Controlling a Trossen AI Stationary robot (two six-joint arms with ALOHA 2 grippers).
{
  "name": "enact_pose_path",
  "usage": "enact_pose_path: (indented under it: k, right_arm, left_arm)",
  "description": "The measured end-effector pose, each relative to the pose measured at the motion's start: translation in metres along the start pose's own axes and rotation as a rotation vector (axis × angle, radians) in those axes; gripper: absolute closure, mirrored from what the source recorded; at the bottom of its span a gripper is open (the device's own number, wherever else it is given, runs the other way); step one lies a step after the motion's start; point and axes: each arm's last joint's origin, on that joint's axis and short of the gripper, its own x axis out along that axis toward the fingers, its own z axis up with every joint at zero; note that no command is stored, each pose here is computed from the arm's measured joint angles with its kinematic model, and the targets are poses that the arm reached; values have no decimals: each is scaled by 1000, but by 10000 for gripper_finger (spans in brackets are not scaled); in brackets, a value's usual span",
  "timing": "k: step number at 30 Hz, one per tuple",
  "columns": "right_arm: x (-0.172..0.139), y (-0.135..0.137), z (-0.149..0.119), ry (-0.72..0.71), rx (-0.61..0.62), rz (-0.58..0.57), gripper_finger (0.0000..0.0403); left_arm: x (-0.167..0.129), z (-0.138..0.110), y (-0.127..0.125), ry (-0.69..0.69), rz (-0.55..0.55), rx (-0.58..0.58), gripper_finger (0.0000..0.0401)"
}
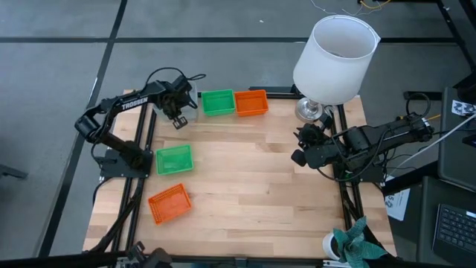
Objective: Stack baskets by color
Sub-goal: Adjust the gray bin, then adjust the green bin
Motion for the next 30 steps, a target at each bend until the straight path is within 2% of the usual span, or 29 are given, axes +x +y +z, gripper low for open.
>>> enact_pose_path:
  k: [6,14,19,21,25,30]
  right_arm:
    - [0,0,0,0,0,0,319]
    - [0,0,0,0,0,0,319]
    - [0,0,0,0,0,0,319]
    - [0,0,0,0,0,0,319]
    - [0,0,0,-1,0,-1,319]
    - [0,0,0,0,0,-1,319]
  left_arm:
    - [-8,2,-6,-28,-30,21,401]
    - [-59,19,-27,-192,-41,75,401]
    - [-78,39,-51,-397,-229,160,401]
    - [-74,50,-66,-442,-278,199,401]
    - [-58,70,-87,-489,-298,222,401]
    - [-25,85,-103,-439,-303,244,401]
